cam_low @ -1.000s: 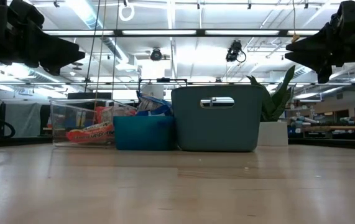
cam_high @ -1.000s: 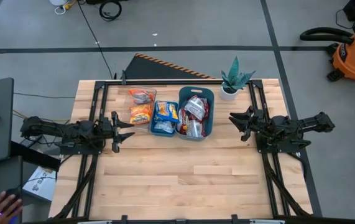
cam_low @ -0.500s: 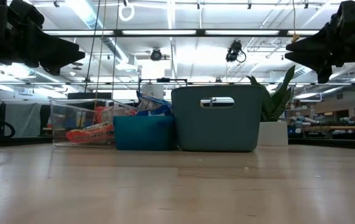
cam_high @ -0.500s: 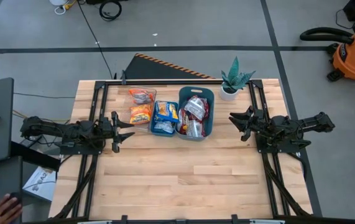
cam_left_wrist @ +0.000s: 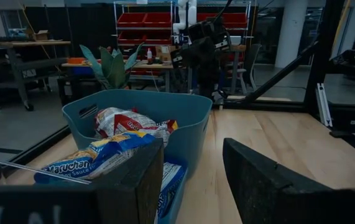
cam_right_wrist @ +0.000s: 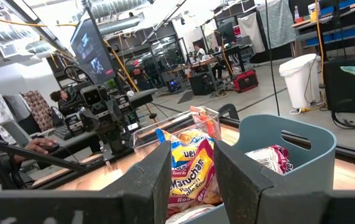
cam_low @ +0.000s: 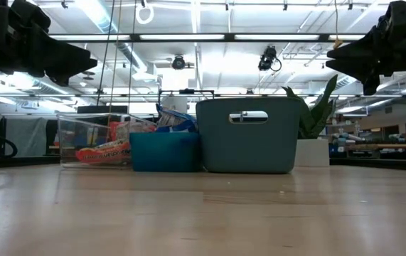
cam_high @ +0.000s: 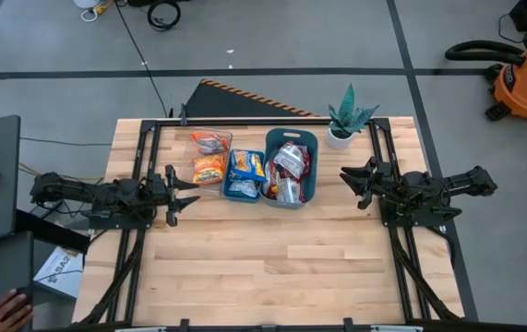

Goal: Sort Maruchan noodles
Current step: Return to Home Position

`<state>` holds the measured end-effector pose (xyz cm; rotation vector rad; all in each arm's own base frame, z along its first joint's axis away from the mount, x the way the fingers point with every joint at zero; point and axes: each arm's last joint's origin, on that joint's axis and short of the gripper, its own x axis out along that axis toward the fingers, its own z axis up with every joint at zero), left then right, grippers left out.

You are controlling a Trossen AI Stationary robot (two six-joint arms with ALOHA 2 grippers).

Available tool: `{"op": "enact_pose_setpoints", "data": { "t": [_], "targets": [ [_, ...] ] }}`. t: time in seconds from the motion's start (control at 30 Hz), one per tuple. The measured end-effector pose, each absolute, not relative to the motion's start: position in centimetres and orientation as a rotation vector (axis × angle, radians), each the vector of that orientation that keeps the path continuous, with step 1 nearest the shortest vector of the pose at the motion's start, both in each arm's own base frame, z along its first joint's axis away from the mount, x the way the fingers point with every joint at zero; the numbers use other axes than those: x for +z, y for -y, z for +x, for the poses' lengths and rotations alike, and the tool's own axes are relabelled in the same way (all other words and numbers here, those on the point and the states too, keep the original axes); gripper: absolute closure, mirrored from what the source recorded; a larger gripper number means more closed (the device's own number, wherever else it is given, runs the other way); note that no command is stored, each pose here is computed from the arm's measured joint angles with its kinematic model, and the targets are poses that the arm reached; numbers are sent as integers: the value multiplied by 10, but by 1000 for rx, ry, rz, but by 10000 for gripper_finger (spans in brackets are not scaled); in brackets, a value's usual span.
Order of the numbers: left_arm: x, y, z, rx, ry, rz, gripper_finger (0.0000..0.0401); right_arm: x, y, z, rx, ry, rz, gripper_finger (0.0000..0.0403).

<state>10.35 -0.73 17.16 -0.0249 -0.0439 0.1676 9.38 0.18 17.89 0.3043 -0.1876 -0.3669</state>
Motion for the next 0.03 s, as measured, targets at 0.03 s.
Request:
{"op": "enact_pose_setpoints", "data": {
  "t": [0.03],
  "targets": [
    [172,7,104,168,44,-25,229,179,-2,94,-367,188,304,277]
  ]
}}
